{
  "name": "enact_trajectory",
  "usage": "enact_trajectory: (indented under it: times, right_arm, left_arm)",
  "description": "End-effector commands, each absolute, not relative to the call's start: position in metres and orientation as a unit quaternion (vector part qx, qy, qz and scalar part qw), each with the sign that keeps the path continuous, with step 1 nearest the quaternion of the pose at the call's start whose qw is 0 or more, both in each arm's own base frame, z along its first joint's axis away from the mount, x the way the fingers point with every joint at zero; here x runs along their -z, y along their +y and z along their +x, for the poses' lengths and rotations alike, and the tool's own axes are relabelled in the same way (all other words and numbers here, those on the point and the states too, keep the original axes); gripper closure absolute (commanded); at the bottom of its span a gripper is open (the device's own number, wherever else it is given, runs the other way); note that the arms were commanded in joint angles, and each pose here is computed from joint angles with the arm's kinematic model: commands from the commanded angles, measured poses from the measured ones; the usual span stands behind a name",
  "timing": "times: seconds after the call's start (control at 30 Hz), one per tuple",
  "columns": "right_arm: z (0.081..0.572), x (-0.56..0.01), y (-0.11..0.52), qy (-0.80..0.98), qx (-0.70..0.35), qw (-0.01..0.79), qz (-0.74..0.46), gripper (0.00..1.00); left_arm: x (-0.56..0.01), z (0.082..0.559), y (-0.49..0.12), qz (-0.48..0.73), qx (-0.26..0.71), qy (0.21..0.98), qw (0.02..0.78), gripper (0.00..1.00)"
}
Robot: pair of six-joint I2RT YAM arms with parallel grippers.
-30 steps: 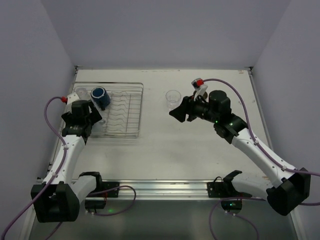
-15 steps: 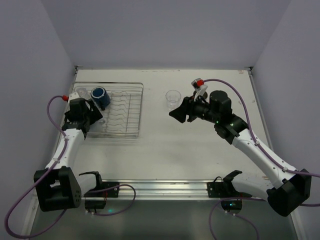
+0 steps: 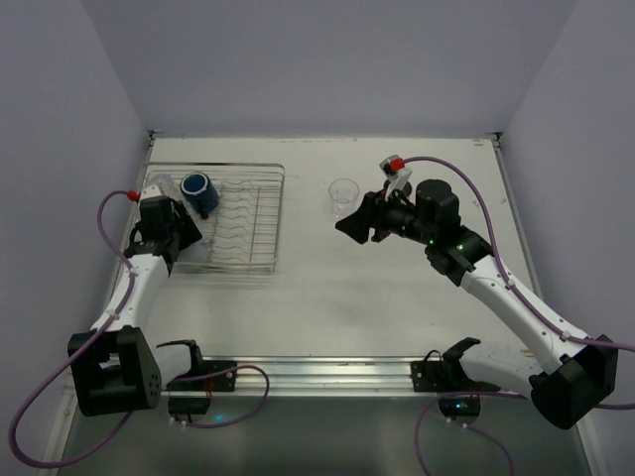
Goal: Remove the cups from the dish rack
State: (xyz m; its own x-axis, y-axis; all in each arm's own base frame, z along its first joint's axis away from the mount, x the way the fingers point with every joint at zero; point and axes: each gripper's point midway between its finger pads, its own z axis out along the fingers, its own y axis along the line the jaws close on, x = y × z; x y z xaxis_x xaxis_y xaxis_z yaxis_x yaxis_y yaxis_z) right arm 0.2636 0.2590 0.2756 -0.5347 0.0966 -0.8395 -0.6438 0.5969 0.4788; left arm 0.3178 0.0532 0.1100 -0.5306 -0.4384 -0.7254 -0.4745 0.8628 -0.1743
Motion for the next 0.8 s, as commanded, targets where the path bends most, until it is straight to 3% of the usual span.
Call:
enact_trajectory:
  times: [0.0, 0.07, 0.2, 0.77]
  right_arm:
    - [0.266, -0.287, 0.259, 0.759, -0.412, 0.472, -0.179, 0.42]
    - [0.267, -0.286, 0.260, 0.760, -0.414, 0.469, -0.178, 0.42]
    - [0.266, -0.288, 0.266, 0.756, -0.428, 0.463, -0.175, 0.42]
    - [0.244, -0.324, 0.318, 0.673, -0.575, 0.432, -0.175, 0.39]
  left_arm:
    - [-0.139, 0.322, 0.054, -0.260, -0.010, 0.852, 0.454, 0.84]
    - [-0.147, 0.321, 0.051, -0.256, -0.003, 0.849, 0.461, 0.92]
    - [-0.174, 0.323, 0.044, -0.244, 0.019, 0.837, 0.489, 0.99]
    - [-0.255, 0.330, 0.027, -0.225, 0.080, 0.792, 0.562, 1.00]
